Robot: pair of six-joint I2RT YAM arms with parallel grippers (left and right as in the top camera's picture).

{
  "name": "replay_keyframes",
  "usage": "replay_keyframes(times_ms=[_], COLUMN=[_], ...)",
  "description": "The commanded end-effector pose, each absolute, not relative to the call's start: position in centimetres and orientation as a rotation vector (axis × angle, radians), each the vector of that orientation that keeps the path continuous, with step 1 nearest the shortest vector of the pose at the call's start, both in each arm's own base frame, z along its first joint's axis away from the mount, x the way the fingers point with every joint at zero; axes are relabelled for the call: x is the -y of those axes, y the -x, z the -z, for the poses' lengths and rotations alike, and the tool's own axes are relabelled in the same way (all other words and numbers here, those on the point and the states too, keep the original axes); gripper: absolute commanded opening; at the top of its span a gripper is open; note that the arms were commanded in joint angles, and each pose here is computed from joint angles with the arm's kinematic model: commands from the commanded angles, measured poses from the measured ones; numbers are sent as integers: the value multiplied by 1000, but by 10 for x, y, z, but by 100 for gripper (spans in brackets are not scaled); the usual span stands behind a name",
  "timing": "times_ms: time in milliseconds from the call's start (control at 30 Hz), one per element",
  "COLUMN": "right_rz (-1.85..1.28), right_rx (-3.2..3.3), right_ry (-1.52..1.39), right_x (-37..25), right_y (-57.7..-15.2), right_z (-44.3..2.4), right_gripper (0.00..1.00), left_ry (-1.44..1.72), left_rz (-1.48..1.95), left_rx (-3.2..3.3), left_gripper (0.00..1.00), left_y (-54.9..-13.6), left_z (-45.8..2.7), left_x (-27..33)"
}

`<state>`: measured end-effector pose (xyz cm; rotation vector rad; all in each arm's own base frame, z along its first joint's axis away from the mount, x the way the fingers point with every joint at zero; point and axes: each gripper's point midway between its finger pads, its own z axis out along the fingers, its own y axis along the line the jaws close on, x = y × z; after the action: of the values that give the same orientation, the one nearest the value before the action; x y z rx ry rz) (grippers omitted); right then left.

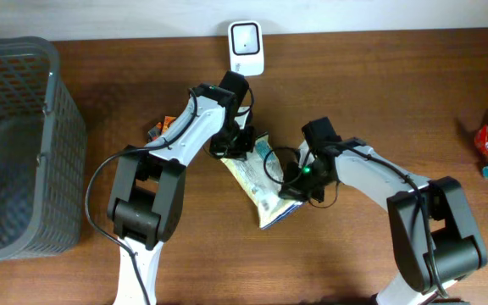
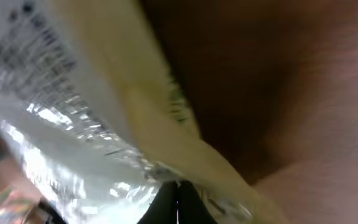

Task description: Scan the item barcode

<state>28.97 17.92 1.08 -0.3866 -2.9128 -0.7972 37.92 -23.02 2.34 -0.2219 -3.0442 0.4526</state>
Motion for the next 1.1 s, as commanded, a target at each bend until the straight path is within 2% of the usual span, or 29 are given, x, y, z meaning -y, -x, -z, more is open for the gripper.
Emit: replay_keyframes(times_ms=[0,133,200,333,433,600,667,700,867,900,933,1000,1067], right_rz=[675,654,663,876,919,927,781,672,406,223,176,106,-36], right_rx=[3109,3280,3281,3070,2981,2946,2995,3028,3104,3158,3177,3233,3306], right_ry=[408,347,338,296,245,257,316,340,382,409,422,403,381], right_x=[-146,-129,-131,-159,-177,-191,-175,-162,-131,-108,-101,-91,-79], right_y=[-329,-375,-384,-360,-337,-323,-319,-317,-318,-322,-326,-340,-364], right_z=[-9,-37,-56,-82,-62,-38,-20,-12,-1,2,1,-7,-37], right_gripper=[4,5,4,5,4,4,4,5,4,4,4,4,6], left_ry=[182,59,53,173,182,217,221,119,38,-29,-45,-73,-111], left_rz=[-256,-130,-116,-258,-312,-367,-337,-214,97,281,335,338,332], left_rx=[2975,2815,2796,2899,2906,2985,3008,3027,3034,3045,3046,3047,3081], left_gripper=[0,0,0,0,0,0,0,0,0,0,0,0,0], left_y=[-360,-320,-313,-326,-327,-346,-350,-352,-345,-345,-346,-352,-372], left_z=[-3,-12,-22,-60,-65,-59,-45,-34,17,18,15,5,-31], left_x=[206,191,188,202,209,220,220,205,161,139,132,128,125])
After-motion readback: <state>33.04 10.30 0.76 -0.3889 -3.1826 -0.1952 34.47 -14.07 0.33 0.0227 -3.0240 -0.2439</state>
